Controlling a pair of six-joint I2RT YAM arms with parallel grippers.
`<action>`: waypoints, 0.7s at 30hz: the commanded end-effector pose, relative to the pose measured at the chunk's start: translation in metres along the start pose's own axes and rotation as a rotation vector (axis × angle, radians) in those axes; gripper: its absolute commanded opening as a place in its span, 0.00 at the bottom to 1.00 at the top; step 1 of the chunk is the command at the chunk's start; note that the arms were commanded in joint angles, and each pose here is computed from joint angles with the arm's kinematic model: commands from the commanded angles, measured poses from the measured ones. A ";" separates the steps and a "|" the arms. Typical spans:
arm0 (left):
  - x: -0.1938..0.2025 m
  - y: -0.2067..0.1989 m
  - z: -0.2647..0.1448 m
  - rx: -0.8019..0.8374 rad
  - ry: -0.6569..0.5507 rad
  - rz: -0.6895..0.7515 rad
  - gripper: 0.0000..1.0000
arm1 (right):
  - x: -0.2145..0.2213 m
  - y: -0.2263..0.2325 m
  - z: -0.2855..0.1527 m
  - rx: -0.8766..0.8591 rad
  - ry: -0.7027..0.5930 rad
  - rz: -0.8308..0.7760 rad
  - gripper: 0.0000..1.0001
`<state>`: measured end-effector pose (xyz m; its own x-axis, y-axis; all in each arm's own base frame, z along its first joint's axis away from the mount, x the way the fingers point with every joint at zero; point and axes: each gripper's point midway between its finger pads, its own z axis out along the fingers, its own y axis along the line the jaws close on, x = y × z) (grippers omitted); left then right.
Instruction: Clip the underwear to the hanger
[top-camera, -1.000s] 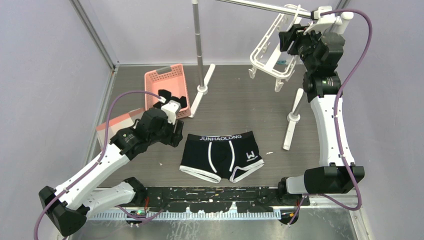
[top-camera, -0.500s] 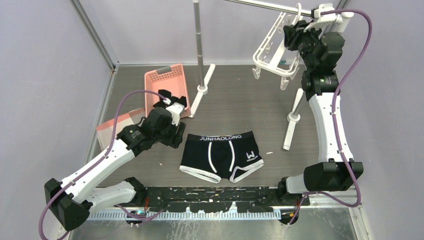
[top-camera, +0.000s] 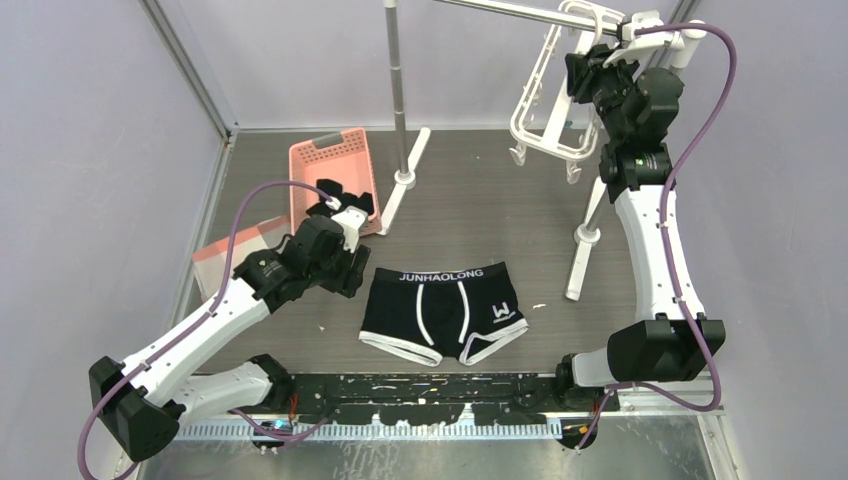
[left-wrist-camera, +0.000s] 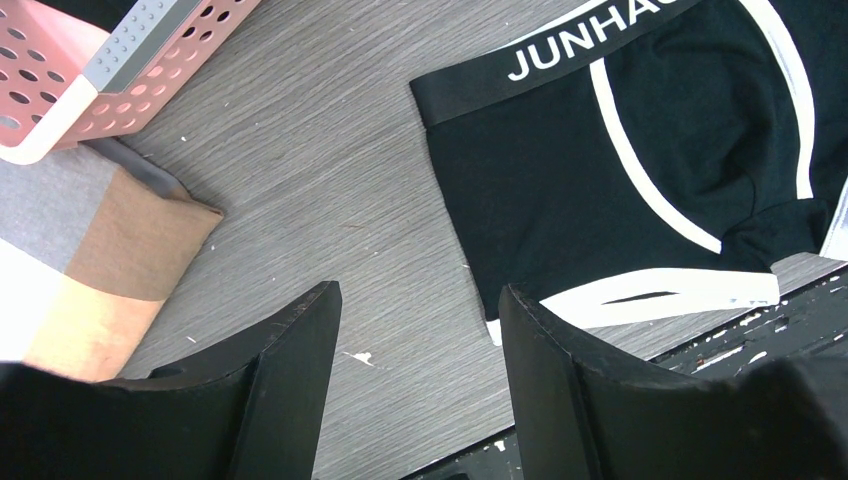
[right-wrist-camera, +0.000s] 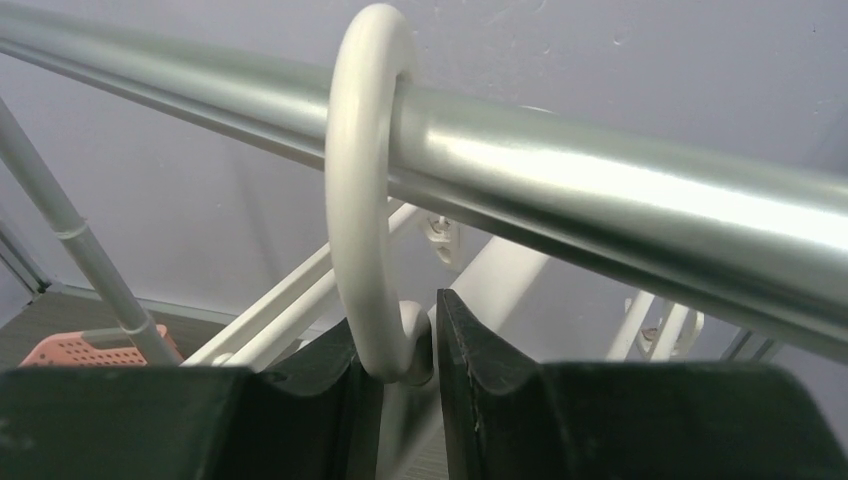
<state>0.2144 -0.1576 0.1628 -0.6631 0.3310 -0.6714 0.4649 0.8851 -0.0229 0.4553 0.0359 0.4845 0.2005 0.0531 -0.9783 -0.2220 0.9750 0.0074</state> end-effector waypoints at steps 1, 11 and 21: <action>-0.020 0.001 -0.008 -0.002 -0.061 0.000 0.61 | -0.007 -0.005 0.001 0.018 -0.028 -0.019 0.30; -0.018 0.001 -0.007 -0.004 -0.052 0.001 0.61 | -0.003 -0.007 0.003 0.022 -0.017 -0.029 0.01; -0.018 -0.001 -0.006 0.007 -0.053 0.000 0.61 | -0.032 -0.011 0.001 0.052 -0.174 -0.060 0.00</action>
<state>0.2142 -0.1577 0.1627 -0.6635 0.3308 -0.6711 0.4648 0.8851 -0.0233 0.4608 0.0322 0.4828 0.2294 0.0365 -0.9727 -0.2020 0.9793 -0.0109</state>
